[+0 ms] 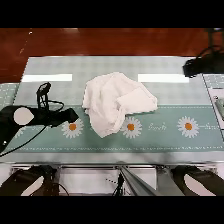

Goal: Fold the shirts.

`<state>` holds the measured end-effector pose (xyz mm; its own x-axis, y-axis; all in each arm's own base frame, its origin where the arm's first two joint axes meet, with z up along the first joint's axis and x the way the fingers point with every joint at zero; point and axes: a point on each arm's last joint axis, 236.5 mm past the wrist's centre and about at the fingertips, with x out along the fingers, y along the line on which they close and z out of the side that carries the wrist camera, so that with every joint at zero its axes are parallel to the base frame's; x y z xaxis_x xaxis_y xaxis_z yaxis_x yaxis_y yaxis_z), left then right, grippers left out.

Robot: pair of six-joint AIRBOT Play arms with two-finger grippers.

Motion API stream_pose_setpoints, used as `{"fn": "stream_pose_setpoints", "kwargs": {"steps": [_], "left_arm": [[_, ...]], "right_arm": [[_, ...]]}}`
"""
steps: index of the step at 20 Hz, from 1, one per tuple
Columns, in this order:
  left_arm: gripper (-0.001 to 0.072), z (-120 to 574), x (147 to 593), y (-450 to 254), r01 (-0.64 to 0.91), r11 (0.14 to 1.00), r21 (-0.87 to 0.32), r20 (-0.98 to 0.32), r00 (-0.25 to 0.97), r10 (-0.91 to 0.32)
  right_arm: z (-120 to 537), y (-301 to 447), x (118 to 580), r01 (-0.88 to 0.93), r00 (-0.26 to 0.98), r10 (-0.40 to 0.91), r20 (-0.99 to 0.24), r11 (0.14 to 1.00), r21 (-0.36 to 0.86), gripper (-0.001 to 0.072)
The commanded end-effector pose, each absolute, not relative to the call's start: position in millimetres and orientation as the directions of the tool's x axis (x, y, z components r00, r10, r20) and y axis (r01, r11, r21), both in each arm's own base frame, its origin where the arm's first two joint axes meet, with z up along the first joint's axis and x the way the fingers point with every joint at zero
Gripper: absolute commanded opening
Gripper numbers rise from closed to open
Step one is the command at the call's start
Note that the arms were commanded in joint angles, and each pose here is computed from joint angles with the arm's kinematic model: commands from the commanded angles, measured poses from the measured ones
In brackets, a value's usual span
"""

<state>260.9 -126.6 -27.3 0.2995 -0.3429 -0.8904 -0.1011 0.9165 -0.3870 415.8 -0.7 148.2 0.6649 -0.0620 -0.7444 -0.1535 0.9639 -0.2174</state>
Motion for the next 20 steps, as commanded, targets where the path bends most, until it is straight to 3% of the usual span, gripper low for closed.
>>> {"fn": "stream_pose_setpoints", "kwargs": {"steps": [1, 3, 6, 10, 11, 12, 13, 15, 19, 20], "left_arm": [[0.0691, -48.2, 275.2, -130.8, -0.25, 0.81, -0.53, -0.831, 0.344, -0.437], [0.0691, -45.2, 291.5, -143.6, -0.281, 0.716, -0.639, -0.761, 0.367, -0.535], [0.0691, -41.6, 304.9, -178.1, -0.274, 0.571, -0.774, -0.633, 0.358, -0.686], [0.0689, -64.4, 281.5, -223.9, -0.294, 0.519, -0.803, -0.584, 0.213, -0.783], [0.0615, -67.7, 276.7, -234.5, -0.288, 0.511, -0.81, -0.571, 0.189, -0.799], [0.0421, -67.5, 275.6, -244.6, -0.273, 0.494, -0.825, -0.549, 0.184, -0.815], [0.0303, -63.1, 278.6, -252.7, -0.252, 0.467, -0.847, -0.518, 0.197, -0.832], [0.0249, -51.1, 288.1, -260.1, -0.225, 0.415, -0.881, -0.463, 0.239, -0.853], [0.0252, -49.5, 290.4, -260.8, -0.24, 0.396, -0.886, -0.45, 0.247, -0.858], [0.0158, -50.5, 289.9, -261.1, -0.242, 0.396, -0.886, -0.451, 0.244, -0.859]], "right_arm": [[145.9, -59.6, 402.9, 0.015, 0.64, -0.07, -0.765, 0.997, -0.078, 0.0477], [145.8, -69.8, 402.7, 0.053, 0.649, -0.032, -0.761, 0.999, 0.003, 0.0476], [143.1, -78.8, 403.0, 0.072, 0.647, -0.029, -0.762, 0.997, 0.024, 0.0476], [130.0, -78.4, 405.9, 0.061, 0.621, -0.016, -0.784, 0.998, 0.028, 0.0476], [124.5, -78.4, 406.2, 0.06, 0.608, -0.012, -0.794, 0.998, 0.031, 0.0476], [117.5, -78.0, 405.6, 0.059, 0.589, -0.005, -0.808, 0.998, 0.036, 0.0476], [110.1, -77.5, 404.5, 0.057, 0.567, 0.002, -0.824, 0.997, 0.041, 0.0476], [93.7, -75.5, 400.2, 0.047, 0.513, 0.021, -0.858, 0.998, 0.052, 0.0476], [64.5, -70.9, 390.8, 0.026, 0.408, 0.059, -0.911, 0.997, 0.076, 0.0476], [60.4, -70.5, 390.3, 0.026, 0.396, 0.063, -0.916, 0.996, 0.08, 0.0476]]}}
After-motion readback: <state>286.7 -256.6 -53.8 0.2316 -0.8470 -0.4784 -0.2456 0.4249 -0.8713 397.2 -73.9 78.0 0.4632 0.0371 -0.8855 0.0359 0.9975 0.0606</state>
